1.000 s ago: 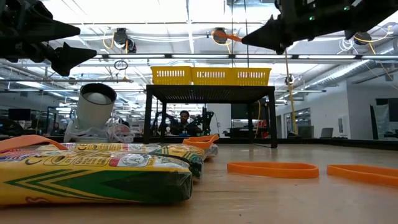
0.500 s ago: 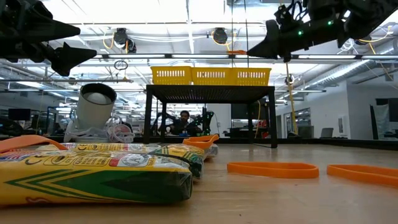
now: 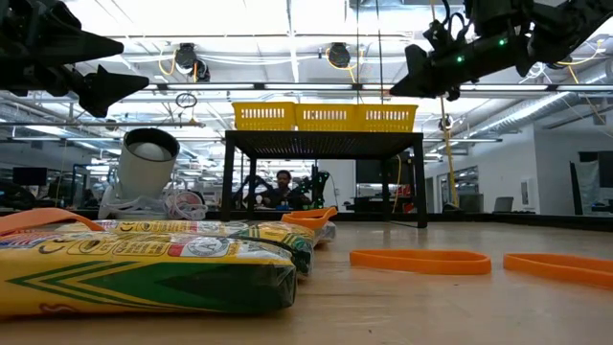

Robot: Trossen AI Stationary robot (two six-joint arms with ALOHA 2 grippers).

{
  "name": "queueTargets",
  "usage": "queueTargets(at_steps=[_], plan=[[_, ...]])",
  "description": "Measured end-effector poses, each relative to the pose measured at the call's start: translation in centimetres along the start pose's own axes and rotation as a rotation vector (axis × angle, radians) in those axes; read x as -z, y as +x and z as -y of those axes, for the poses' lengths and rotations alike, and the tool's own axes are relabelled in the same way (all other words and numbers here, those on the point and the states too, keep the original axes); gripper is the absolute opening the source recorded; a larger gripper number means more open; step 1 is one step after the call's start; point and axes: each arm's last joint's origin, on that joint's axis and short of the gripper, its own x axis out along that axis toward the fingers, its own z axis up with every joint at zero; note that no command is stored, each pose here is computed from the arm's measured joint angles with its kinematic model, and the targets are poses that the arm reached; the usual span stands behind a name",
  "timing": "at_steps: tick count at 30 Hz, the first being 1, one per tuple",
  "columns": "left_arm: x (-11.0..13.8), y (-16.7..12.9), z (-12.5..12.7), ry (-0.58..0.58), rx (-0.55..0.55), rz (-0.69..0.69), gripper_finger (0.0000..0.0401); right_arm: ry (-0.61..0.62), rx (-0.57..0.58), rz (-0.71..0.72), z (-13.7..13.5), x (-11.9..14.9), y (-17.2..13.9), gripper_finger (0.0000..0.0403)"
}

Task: Pick & Place Office Desk Supplies
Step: Put the orange rubber band into the right yellow bin on the shelf

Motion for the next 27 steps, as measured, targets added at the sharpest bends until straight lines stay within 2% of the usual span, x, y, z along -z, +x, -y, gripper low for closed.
queueTargets(at_steps=[5, 14, 16, 19, 27], plan=[[0.0, 0.0, 0.0, 0.000, 0.000, 0.000, 0.0340, 0.000, -0.003, 0.000, 0.0, 0.0, 0.0, 0.0038], [0.0, 0.0, 0.0, 0.000, 0.000, 0.000, 0.0340, 0.081, -0.008, -0.017, -0.1, 0.2, 0.0, 0.0142], [0.0, 0.0, 0.0, 0.000, 0.000, 0.000, 0.0340, 0.087, -0.044, -0.017, -0.2, 0.1, 0.0, 0.0158], [0.0, 0.0, 0.0, 0.000, 0.000, 0.000, 0.0340, 0.107, -0.179, -0.009, -0.7, 0.0, -0.1, 0.0176], [0.0, 0.0, 0.0, 0.000, 0.000, -0.001, 0.0340, 0.239, -0.783, 0.052, -4.1, -1.4, -1.6, 0.0187]])
